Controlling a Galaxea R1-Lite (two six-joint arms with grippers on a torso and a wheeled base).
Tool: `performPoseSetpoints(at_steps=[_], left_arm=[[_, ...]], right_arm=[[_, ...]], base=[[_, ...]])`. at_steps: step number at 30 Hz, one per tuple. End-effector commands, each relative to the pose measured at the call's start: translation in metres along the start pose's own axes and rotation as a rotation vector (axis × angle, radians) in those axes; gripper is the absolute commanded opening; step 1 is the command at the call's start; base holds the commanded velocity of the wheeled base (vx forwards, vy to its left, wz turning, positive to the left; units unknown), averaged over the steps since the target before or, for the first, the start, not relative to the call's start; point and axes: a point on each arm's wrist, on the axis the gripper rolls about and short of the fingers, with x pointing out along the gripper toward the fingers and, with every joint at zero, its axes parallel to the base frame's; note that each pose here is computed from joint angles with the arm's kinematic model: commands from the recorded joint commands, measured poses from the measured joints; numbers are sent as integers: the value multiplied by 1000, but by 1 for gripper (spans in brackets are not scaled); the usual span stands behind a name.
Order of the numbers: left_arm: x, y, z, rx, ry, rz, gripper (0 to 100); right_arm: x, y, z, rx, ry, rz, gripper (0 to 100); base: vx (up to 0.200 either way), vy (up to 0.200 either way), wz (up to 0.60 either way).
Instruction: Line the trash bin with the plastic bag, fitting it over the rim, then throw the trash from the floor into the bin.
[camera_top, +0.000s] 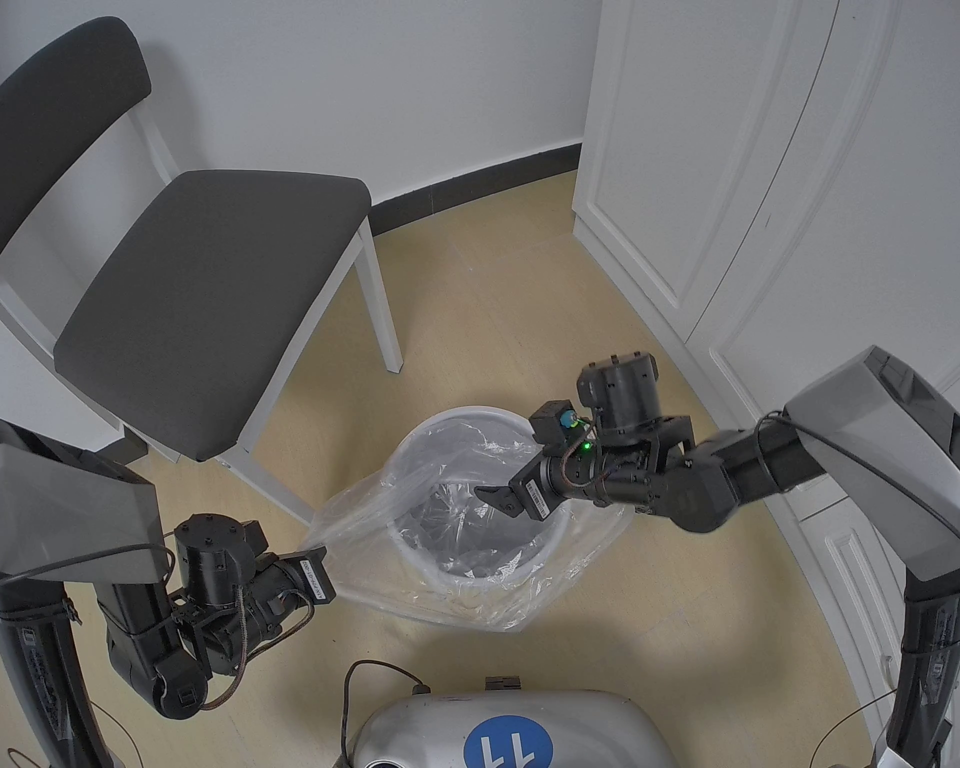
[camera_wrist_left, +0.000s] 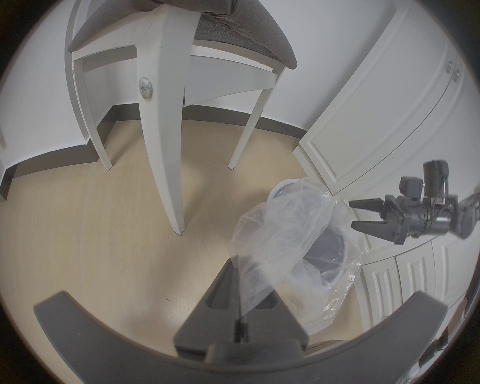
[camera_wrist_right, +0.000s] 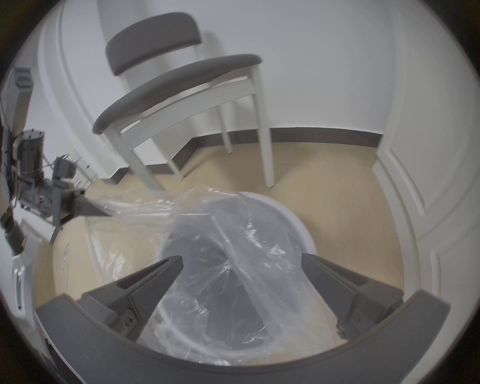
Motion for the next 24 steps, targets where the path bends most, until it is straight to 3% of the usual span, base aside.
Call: performPoseSetpoints(at_steps=[1,19,20,24], left_arm=[[-2,0,-1,4,5,-1,0],[-2,-1,-2,5,9,-6,0],[-2,-1,-2,5,9,-6,0],[-1,-1,-3,6,14,-5,0]], right_arm=[[12,-15,39,-207,0,108,100],[46,-10,19,-219,81,148,100],[46,-10,19,-219,80,147,0],[51,-11,17,-217,77,143,0]], base=[[0,0,0],[0,0,0],[0,0,0],[0,0,0]])
